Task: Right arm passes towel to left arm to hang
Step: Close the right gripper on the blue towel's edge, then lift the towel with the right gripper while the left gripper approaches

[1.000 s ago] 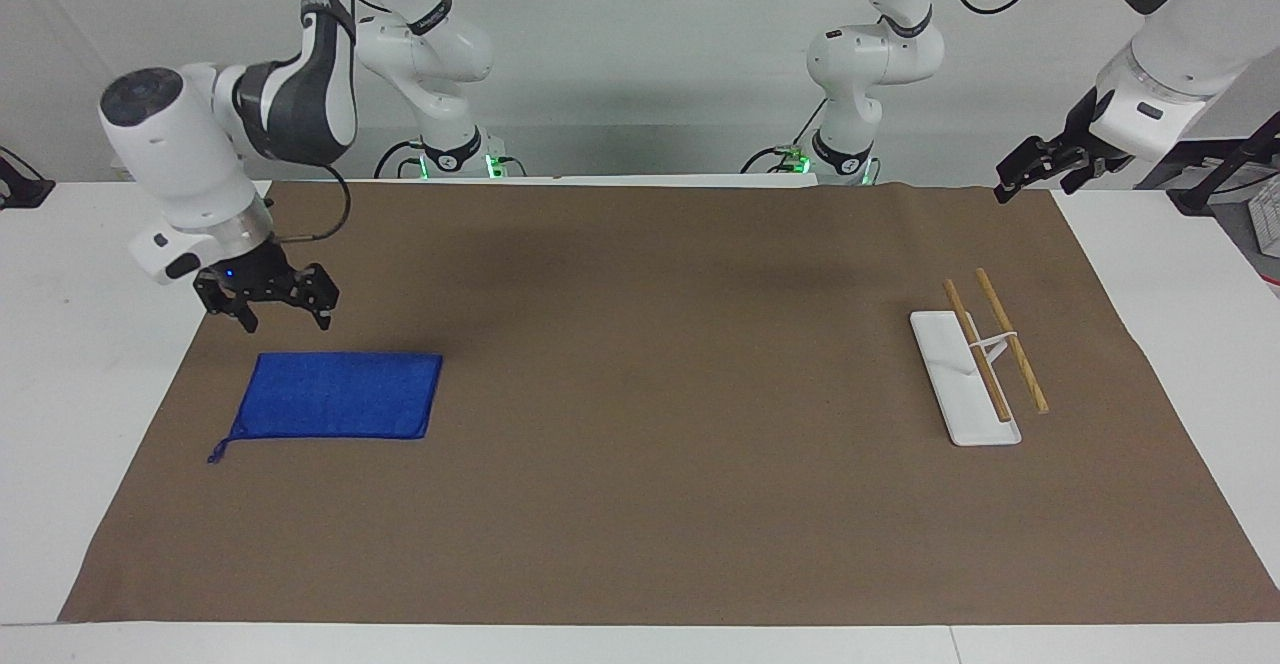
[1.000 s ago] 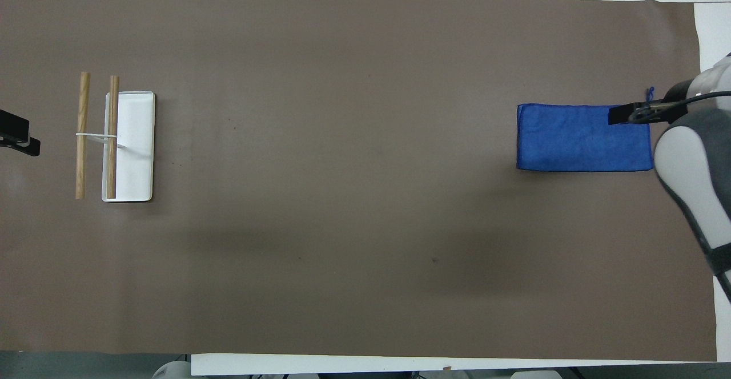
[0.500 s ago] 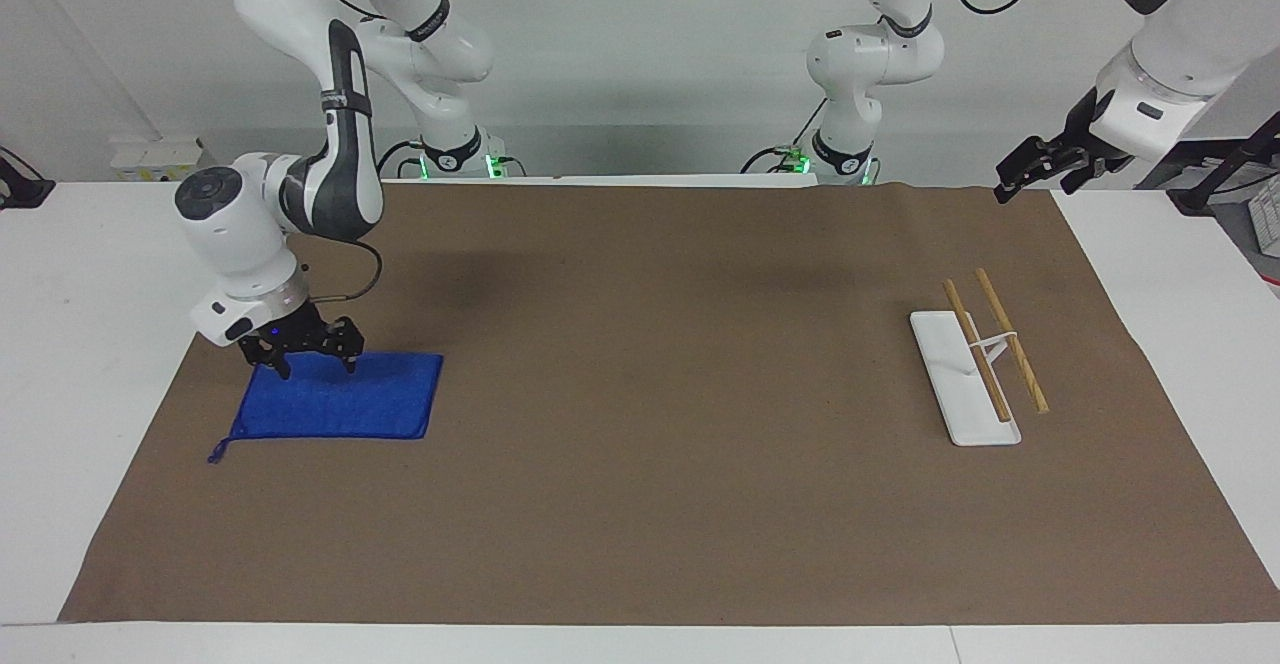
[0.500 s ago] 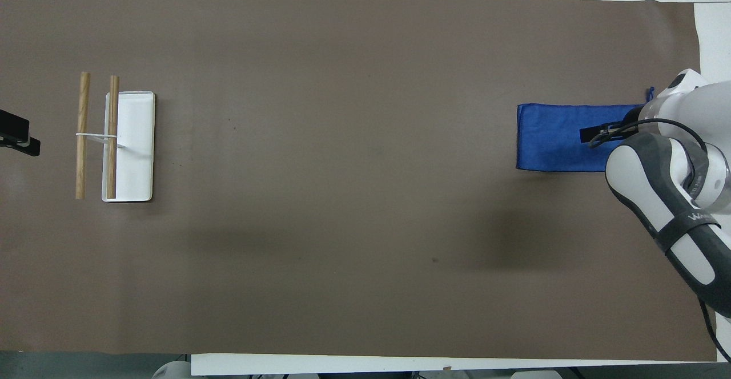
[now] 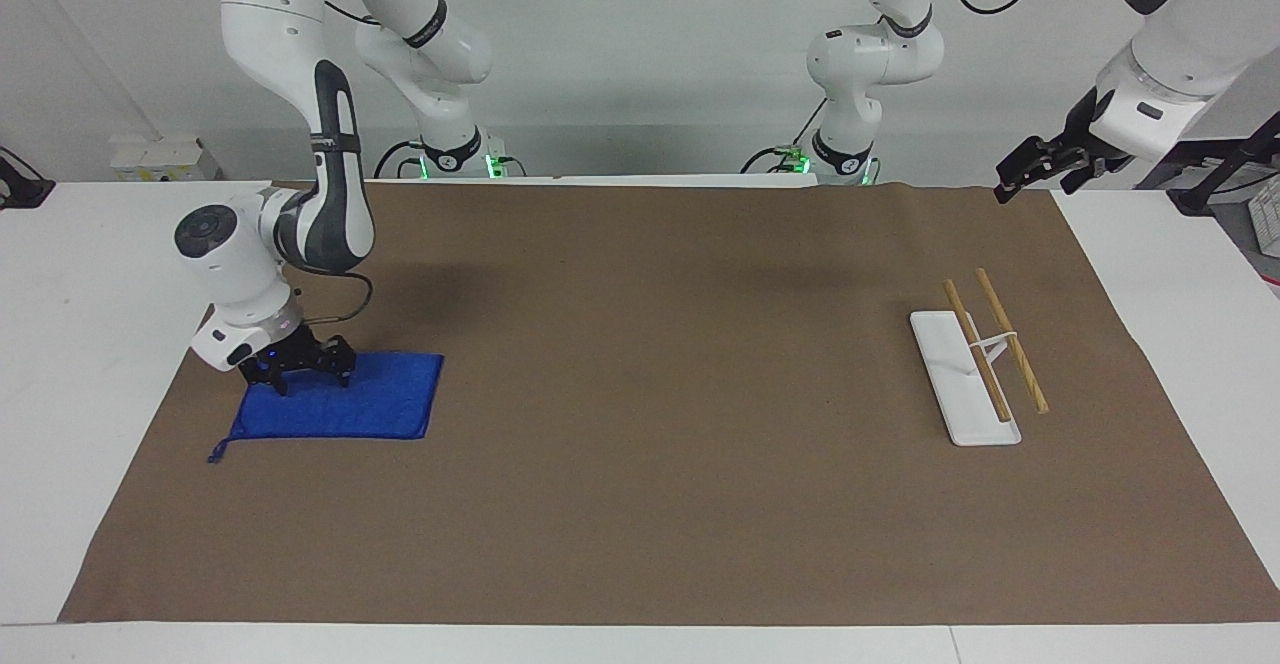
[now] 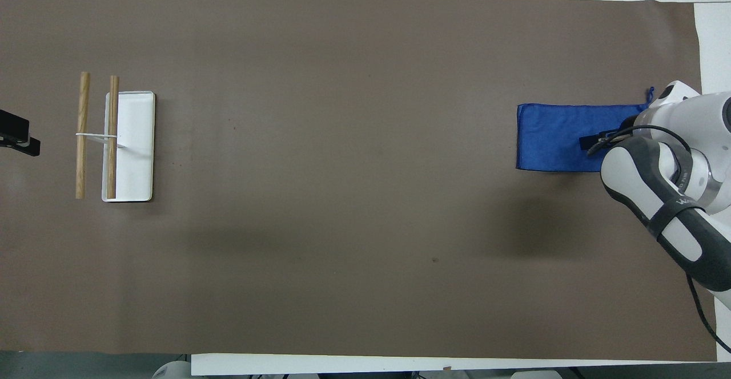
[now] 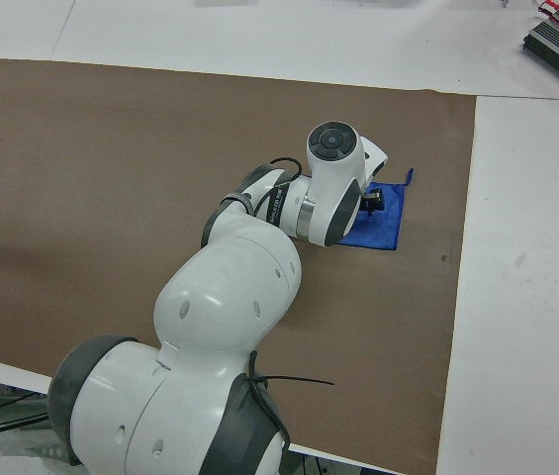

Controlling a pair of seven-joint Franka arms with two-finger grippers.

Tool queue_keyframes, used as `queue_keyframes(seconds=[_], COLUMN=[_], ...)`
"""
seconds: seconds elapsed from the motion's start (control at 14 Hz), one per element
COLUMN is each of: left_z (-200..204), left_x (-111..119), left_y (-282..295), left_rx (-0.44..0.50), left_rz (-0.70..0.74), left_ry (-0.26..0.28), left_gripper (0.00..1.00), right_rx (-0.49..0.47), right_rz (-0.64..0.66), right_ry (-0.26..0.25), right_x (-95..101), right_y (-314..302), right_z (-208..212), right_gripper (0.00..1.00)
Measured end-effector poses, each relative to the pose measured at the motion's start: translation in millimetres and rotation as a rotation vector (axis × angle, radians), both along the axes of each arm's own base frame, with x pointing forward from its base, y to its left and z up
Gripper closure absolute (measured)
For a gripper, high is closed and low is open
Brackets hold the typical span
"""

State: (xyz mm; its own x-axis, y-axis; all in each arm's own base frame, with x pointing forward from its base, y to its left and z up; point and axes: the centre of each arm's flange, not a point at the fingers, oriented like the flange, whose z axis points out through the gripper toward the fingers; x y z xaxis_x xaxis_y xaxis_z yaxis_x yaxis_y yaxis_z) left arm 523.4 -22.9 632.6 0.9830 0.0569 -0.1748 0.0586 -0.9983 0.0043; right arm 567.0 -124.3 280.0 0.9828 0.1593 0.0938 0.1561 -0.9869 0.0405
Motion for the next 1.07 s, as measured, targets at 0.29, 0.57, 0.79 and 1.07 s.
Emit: queue_keyframes(seconds=[0.29,0.57,0.79,1.07], left_z=[0.0,0.0,0.0,0.0], left_x=[0.0,0.0,0.0,0.0], left_y=[0.0,0.0,0.0,0.0], left_rx=[0.0,0.0,0.0,0.0], left_rz=[0.0,0.0,0.0,0.0], left_ry=[0.0,0.0,0.0,0.0], left_gripper=[0.0,0.0,0.0,0.0], right_rx=[-0.002,0.005,0.031,0.052], right_rz=[0.012,0.013,-0.045,-0.176], right_ry=[-0.008,0.002,0.068,0.16], right_x=[0.0,1.6,9.6,14.7], right_y=[2.1,9.1,29.8,85.0], right_z=[3.3,7.3,30.6,89.1], right_gripper=[0.48,0.89,0.89,0.89])
